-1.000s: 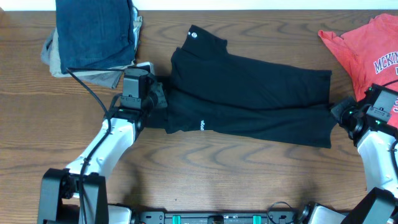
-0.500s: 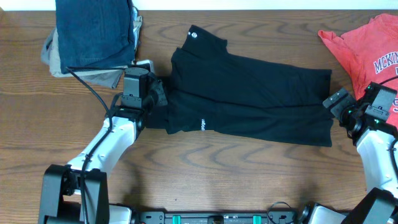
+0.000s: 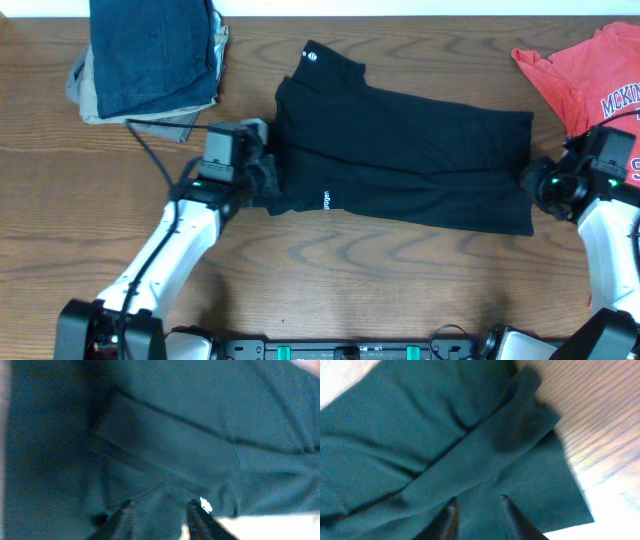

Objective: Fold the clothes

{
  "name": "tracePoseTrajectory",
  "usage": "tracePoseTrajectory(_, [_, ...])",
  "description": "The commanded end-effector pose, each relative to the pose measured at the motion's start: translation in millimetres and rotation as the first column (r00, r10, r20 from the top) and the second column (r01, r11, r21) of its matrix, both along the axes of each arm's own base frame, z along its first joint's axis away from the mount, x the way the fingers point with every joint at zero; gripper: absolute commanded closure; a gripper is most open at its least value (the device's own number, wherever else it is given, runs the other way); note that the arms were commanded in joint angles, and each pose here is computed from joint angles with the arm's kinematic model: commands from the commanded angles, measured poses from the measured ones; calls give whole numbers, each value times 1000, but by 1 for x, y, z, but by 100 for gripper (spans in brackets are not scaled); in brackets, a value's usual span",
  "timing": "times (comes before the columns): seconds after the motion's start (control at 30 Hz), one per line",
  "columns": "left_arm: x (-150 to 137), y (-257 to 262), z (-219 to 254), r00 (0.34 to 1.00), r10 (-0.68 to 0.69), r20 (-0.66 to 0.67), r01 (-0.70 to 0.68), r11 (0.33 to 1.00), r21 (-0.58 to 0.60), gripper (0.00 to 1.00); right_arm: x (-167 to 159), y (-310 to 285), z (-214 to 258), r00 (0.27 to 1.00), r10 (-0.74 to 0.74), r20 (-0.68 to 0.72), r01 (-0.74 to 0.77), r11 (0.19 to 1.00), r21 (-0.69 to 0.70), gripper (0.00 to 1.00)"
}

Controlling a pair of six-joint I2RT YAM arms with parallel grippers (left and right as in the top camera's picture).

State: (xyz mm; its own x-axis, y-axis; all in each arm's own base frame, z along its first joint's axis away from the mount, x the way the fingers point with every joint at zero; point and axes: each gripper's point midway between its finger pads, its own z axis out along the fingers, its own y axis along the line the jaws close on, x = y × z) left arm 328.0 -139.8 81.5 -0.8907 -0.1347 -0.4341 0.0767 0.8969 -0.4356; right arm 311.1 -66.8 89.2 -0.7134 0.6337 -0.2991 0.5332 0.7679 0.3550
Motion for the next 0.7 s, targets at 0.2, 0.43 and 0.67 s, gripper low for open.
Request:
tracePoseTrajectory(0.2, [-31, -41, -33, 982, -137, -130, 140, 990, 14, 86, -19, 43, -31, 992, 105, -67, -101, 993, 62, 94])
tracePoseTrajectory(0.43, [-25, -15, -66, 978, -52, -201, 74, 992, 101, 87, -29, 48, -50, 994, 72, -87, -65, 995, 81, 95])
tracePoseTrajectory(0.67, [-20, 7, -78, 967, 49, -250, -24, 995, 101, 94, -37, 44, -67, 992, 4, -124, 5, 997, 76, 96])
